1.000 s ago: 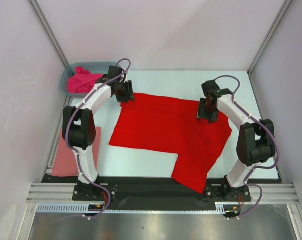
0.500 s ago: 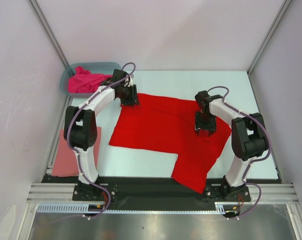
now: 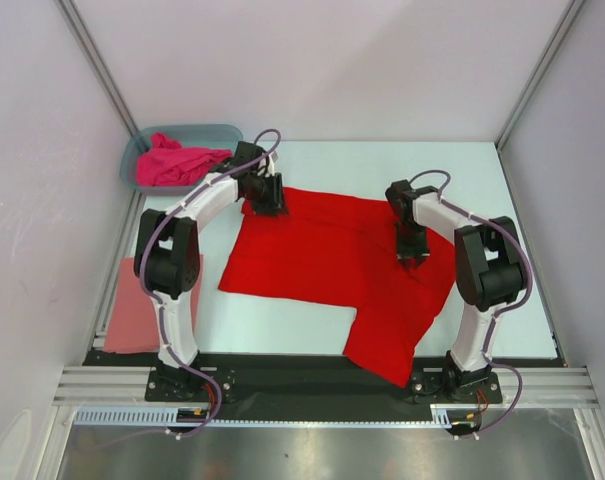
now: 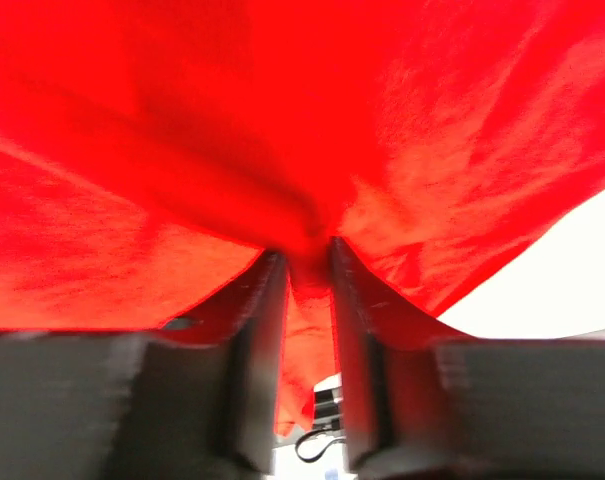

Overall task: Fold and stack the t-shirts
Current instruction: Fold the tshirt

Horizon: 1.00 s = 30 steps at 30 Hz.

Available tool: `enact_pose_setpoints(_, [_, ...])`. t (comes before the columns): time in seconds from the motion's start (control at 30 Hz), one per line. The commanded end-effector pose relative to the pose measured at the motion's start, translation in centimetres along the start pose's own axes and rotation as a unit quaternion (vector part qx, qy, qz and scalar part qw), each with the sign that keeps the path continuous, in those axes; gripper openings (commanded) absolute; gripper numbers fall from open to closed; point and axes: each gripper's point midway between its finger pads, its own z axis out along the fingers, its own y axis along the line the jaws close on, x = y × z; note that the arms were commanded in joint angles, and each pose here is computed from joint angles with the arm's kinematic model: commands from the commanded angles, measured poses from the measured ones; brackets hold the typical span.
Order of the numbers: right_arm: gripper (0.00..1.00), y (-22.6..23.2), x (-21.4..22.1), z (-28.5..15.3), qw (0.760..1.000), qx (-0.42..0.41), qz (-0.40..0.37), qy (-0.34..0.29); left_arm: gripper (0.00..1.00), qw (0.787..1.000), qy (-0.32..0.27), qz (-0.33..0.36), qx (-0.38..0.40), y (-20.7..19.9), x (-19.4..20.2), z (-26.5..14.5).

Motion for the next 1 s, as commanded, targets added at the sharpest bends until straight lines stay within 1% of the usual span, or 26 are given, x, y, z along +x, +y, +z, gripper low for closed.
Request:
enact_pose_setpoints(0.0, [0.26, -0.7, -3.0, -2.6, 0.999, 0.012, 0.000, -0.050, 0.41, 0.999, -0.015, 0.015, 0.040, -3.1, -0.2, -0.7])
enact_pose_setpoints(0.07, [0.19, -0.9, -4.6, -2.9, 0.998, 0.001, 0.017, -0.066, 0.41, 0.999, -0.009, 0.021, 0.047, -3.9, 0.5, -0.6])
enact_pose_setpoints(0.1, [0.14, -0.9, -5.2, -2.9, 0.997, -0.005, 0.021, -0.069, 0.41, 0.999, -0.005, 0.022, 0.048, -4.1, 0.9, -0.5])
enact_pose_setpoints(0.13, [0.13, -1.2, -5.7, -2.2, 0.998, -0.009, 0.030, -0.063, 0.41, 0.999, -0.003, 0.024, 0.049, -4.3, 1.2, -0.5])
enact_pose_setpoints(0.17, [0.13, -1.0, -7.1, -2.7, 0.996, -0.017, 0.037, -0.078, 0.41, 0.998, 0.001, 0.027, 0.051, -4.5, 1.5, -0.4])
enact_pose_setpoints(0.23, [0.12, -1.4, -8.4, -1.6, 0.996, -0.017, 0.046, -0.077, 0.41, 0.998, 0.007, 0.031, 0.051, -4.7, 2.0, -0.5])
enact_pose_setpoints(0.3, [0.12, -1.8, -10.8, -1.7, 0.994, -0.018, 0.052, -0.095, 0.41, 0.998, 0.011, 0.034, 0.052, -4.8, 2.5, -0.6])
enact_pose_setpoints(0.33, [0.11, -2.1, -11.4, -1.4, 0.994, -0.016, 0.055, -0.096, 0.41, 0.998, 0.012, 0.036, 0.051, -4.8, 2.6, -0.7])
enact_pose_setpoints(0.37, [0.11, -2.7, -11.8, -0.1, 0.995, -0.010, 0.055, -0.084, 0.41, 0.998, 0.009, 0.037, 0.053, -5.0, 2.6, -0.9])
enact_pose_setpoints(0.4, [0.12, -2.9, -13.5, -0.9, 0.993, -0.013, 0.061, -0.104, 0.41, 0.998, 0.014, 0.036, 0.051, -4.9, 2.9, -0.8])
enact_pose_setpoints(0.43, [0.16, -3.3, -14.4, -0.9, 0.991, -0.012, 0.065, -0.115, 0.41, 0.998, 0.014, 0.037, 0.051, -4.9, 3.0, -0.9])
enact_pose_setpoints(0.47, [0.22, -3.4, -15.1, -0.5, 0.991, -0.011, 0.067, -0.117, 0.41, 0.998, 0.015, 0.038, 0.052, -5.0, 3.0, -1.0])
enact_pose_setpoints(0.5, [0.33, -3.9, -16.4, -1.2, 0.988, -0.011, 0.073, -0.133, 0.41, 0.998, 0.017, 0.039, 0.051, -4.9, 3.3, -1.0])
enact_pose_setpoints(0.57, [0.37, -4.6, -17.2, -1.4, 0.987, -0.002, 0.080, -0.141, 0.41, 0.998, 0.017, 0.041, 0.050, -4.9, 3.4, -1.0])
enact_pose_setpoints(0.6, [0.43, -4.6, -17.4, -1.6, 0.986, -0.002, 0.085, -0.140, 0.41, 0.998, 0.020, 0.040, 0.048, -4.8, 3.6, -1.1])
enact_pose_setpoints(0.63, [0.45, -4.7, -18.2, -2.9, 0.984, -0.003, 0.089, -0.153, 0.41, 0.998, 0.021, 0.042, 0.049, -4.8, 3.8, -1.1])
enact_pose_setpoints(0.67, [0.48, -4.7, -17.5, -3.3, 0.986, -0.004, 0.086, -0.142, 0.41, 0.998, 0.020, 0.042, 0.048, -4.8, 3.8, -1.2])
enact_pose_setpoints(0.7, [0.50, -4.3, -17.4, -5.1, 0.984, -0.012, 0.084, -0.154, 0.41, 0.998, 0.020, 0.042, 0.049, -4.8, 3.9, -1.3])
enact_pose_setpoints(0.77, [0.51, -3.7, -15.5, -5.7, 0.986, -0.027, 0.083, -0.140, 0.41, 0.998, 0.017, 0.042, 0.048, -4.7, 4.0, -1.3])
enact_pose_setpoints(0.8, [0.52, -3.7, -14.8, -7.0, 0.985, -0.038, 0.090, -0.146, 0.41, 0.998, 0.016, 0.042, 0.048, -4.7, 4.0, -1.4])
enact_pose_setpoints(0.83, [0.52, -3.1, -12.8, -6.1, 0.986, -0.053, 0.103, -0.119, 0.41, 0.998, 0.016, 0.042, 0.048, -4.7, 4.0, -1.4])
enact_pose_setpoints(0.9, [0.52, -2.4, -11.3, -5.7, 0.983, -0.085, 0.119, -0.109, 0.41, 0.998, 0.015, 0.041, 0.050, -4.8, 4.1, -1.4])
enact_pose_setpoints(0.93, [0.51, -2.2, -11.2, -6.0, 0.975, -0.115, 0.147, -0.119, 0.41, 0.998, 0.015, 0.041, 0.051, -4.8, 4.0, -1.4])
enact_pose_setpoints(0.97, [0.50, -2.2, -9.4, -4.2, 0.975, -0.121, 0.161, -0.091, 0.41, 0.998, 0.016, 0.041, 0.051, -4.8, 4.0, -1.4])
